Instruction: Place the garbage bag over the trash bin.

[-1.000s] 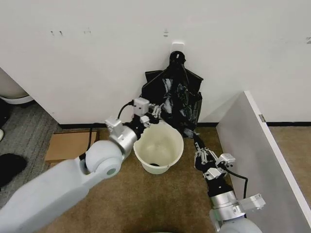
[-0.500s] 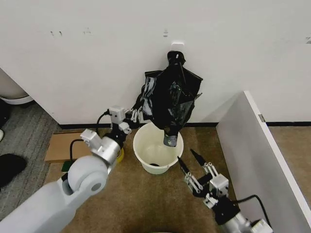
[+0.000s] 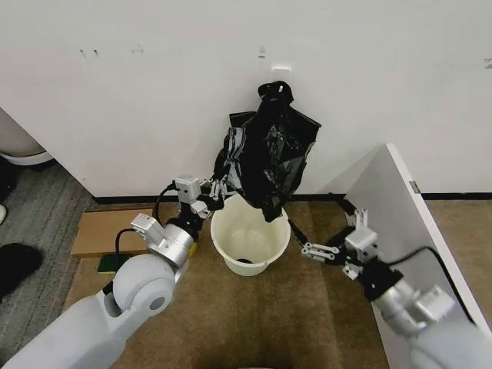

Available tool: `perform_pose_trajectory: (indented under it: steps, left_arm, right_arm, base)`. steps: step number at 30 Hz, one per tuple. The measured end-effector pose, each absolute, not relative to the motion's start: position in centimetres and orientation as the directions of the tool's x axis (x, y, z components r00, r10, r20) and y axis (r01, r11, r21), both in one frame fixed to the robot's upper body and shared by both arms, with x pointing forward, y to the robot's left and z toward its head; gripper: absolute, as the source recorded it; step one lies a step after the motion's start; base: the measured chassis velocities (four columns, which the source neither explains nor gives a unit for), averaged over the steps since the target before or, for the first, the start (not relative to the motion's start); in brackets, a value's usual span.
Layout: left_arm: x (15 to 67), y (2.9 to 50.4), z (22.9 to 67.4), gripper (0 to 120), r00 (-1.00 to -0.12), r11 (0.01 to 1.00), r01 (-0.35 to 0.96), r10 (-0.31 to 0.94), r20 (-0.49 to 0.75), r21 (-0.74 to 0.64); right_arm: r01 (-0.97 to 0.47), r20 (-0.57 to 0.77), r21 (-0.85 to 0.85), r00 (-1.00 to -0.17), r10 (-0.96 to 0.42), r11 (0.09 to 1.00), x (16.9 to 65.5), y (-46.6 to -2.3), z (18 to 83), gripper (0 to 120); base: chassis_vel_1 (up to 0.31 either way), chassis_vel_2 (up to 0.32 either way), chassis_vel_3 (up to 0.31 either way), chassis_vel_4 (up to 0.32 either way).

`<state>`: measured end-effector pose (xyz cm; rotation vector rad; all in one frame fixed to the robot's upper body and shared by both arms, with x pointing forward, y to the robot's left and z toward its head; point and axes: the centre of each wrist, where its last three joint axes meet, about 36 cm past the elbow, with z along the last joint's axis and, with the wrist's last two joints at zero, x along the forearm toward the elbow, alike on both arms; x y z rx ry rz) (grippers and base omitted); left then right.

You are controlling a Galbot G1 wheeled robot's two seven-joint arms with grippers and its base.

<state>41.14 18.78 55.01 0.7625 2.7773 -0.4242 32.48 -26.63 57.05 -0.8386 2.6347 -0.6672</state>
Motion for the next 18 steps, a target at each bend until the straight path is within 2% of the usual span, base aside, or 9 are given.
perform_pose_trajectory:
  steps: [7,11,18]
  left_arm:
    - [41.5,18.0,54.7,0,-0.836,0.812,0.534,0.463,-0.296,-0.238]
    - [41.3,18.0,54.2,0,-0.844,0.815,0.523,0.453,-0.289,-0.250]
    - [40.6,18.8,53.9,0,-0.851,0.825,0.510,0.441,-0.286,-0.244]
  right_arm:
    - [-0.451,-0.043,-0.662,-0.775,-0.631,0.599,35.2,-27.2,61.8,100]
    - [-0.493,-0.004,-0.656,-0.755,-0.656,0.571,37.1,-25.7,63.1,100]
    - [-0.512,-0.017,-0.663,-0.720,-0.694,0.547,40.5,-22.6,63.1,100]
  base:
    - [0.000,0.000,0.000,0.000]
    - [0.000,0.000,0.000,0.000]
    - [0.000,0.000,0.000,0.000]
